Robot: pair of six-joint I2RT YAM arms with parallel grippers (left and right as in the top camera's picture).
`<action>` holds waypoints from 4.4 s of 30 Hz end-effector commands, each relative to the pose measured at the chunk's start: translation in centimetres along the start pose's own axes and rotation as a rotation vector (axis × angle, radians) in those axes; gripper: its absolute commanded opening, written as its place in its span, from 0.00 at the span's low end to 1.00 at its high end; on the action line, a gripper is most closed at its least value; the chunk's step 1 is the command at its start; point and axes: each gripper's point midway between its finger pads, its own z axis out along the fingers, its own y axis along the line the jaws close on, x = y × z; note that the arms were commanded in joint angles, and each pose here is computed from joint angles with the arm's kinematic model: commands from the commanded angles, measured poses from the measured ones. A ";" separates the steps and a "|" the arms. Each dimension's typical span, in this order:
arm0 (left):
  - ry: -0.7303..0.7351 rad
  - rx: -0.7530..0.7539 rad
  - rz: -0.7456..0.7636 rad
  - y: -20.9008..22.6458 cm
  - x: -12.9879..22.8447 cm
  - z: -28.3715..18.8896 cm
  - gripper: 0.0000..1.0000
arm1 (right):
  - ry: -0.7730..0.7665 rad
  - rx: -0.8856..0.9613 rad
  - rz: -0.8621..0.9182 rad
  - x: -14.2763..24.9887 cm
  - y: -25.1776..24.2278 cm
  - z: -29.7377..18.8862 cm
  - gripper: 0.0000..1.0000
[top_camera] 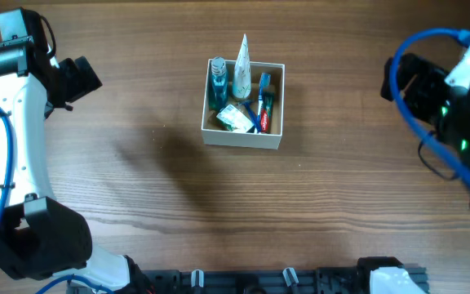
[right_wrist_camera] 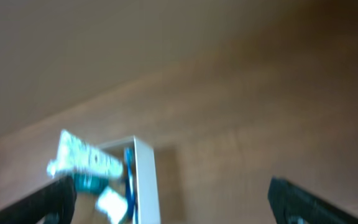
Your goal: Pack container
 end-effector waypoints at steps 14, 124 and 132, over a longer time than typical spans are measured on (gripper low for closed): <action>-0.005 -0.002 -0.008 0.1 -0.2 0.0 1.00 | -0.581 -0.038 -0.304 9.4 -5.2 3.3 1.00; -0.434 0.222 -0.058 -1.7 2.3 -2.8 1.00 | -0.575 -0.066 -0.317 19.2 -8.2 6.7 1.00; -0.689 0.474 0.044 -5.1 7.6 -4.3 1.00 | -0.575 -0.066 -0.316 19.2 -8.2 6.7 1.00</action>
